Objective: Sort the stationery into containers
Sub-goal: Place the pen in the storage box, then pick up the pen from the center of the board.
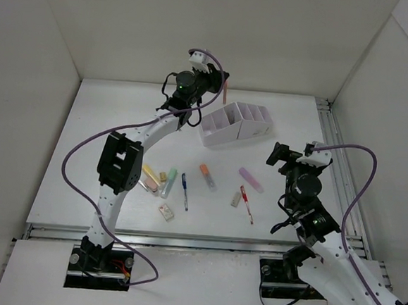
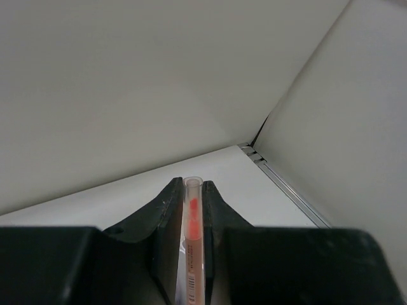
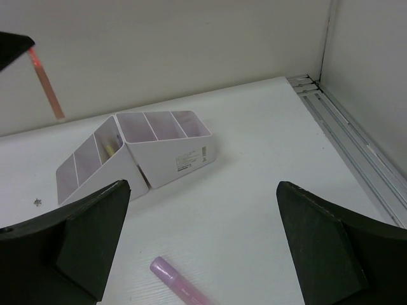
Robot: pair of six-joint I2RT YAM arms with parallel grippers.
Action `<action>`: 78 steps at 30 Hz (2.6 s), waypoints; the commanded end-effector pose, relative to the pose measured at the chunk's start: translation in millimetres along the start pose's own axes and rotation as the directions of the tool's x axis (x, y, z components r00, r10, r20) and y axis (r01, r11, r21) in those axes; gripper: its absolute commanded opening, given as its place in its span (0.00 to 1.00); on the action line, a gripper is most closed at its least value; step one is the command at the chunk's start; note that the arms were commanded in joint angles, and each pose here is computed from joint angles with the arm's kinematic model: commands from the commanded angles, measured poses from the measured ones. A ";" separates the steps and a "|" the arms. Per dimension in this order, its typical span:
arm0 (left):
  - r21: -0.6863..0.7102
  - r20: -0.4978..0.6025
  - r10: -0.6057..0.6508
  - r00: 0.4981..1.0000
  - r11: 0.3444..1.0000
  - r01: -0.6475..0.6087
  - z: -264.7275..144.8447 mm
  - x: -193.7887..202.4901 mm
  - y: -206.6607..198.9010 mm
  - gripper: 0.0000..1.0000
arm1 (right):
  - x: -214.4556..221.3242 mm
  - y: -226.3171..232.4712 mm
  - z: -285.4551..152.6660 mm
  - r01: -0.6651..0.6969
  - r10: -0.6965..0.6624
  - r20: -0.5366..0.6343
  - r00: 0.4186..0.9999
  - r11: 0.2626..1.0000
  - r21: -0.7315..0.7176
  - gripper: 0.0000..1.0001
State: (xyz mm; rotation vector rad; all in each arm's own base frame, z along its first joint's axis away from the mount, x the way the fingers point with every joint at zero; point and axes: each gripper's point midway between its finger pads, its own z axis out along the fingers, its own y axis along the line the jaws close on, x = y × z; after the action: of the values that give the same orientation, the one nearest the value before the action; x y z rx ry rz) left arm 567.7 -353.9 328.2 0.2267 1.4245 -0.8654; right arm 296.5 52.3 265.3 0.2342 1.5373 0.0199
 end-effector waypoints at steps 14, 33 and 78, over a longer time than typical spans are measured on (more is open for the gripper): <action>-0.025 0.106 -0.027 0.994 0.999 0.029 23.3 30.9 -6.9 0.00 | -15.4 -6.5 1.5 -0.047 0.045 0.054 0.998 0.998 0.038 0.98; 0.092 0.065 0.034 0.997 0.995 -0.040 -16.1 -5.0 -43.6 1.00 | -10.2 4.8 3.7 -0.019 0.019 0.016 1.000 1.000 -0.017 0.98; -0.752 -0.508 -0.338 0.792 0.622 -0.217 -403.8 88.9 76.8 0.99 | 245.6 210.5 28.1 0.119 -0.596 -0.580 0.556 0.747 -0.654 0.85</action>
State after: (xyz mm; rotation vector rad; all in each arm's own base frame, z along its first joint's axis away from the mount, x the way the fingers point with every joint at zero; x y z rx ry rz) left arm 295.9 -93.2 129.1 -0.2130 2.3880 -0.1052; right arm 357.9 286.2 46.0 -0.6574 2.3491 0.2346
